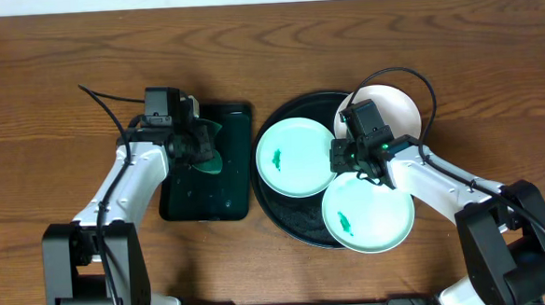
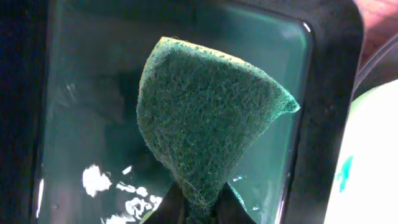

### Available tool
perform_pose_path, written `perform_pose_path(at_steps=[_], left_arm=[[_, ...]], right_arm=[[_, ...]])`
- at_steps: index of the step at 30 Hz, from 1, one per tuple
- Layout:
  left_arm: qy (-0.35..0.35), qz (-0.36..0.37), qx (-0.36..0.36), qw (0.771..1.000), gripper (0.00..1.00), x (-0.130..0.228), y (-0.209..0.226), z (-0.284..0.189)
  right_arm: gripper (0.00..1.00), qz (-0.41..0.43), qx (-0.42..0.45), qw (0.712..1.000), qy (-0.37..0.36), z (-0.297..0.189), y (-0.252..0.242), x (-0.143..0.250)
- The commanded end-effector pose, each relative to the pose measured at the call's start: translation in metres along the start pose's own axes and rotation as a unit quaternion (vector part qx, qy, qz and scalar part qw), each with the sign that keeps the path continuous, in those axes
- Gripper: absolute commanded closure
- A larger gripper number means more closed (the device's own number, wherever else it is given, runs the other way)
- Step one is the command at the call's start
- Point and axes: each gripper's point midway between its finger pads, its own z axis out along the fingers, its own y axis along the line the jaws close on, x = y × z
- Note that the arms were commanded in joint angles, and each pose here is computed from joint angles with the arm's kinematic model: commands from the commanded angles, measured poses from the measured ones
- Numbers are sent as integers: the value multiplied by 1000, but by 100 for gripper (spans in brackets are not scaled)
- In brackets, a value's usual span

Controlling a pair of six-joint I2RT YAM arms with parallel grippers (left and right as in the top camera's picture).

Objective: Clean dirty plates on tray and stack at the side

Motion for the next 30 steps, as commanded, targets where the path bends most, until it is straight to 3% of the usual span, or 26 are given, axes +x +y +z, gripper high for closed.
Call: perform_pose_path(at_steps=[1,6,12,21,25,30], left_arm=[[4,-9,-1,1000,93,4,2,2],[-37,-1,9,999,93,-9,-8,-24],[-116,8,45,992,92,-22,-31,-90],[-261,53,102,958,93,-25,-64,-196],[-283,59,108,951,93,-19,-68,-215],[-262,54,102,958,93,-10,-64,-209]], right_arm=[[99,-3,8,1000,6,4,-3,6],[99,-3,8,1000,7,4,-3,6],[99,-3,8,1000,6,4,-3,6],[98,-2,3,1000,6,4,-1,5],[98,-2,1,1000,6,4,0,5],[98,-2,1,1000,6,4,0,5]])
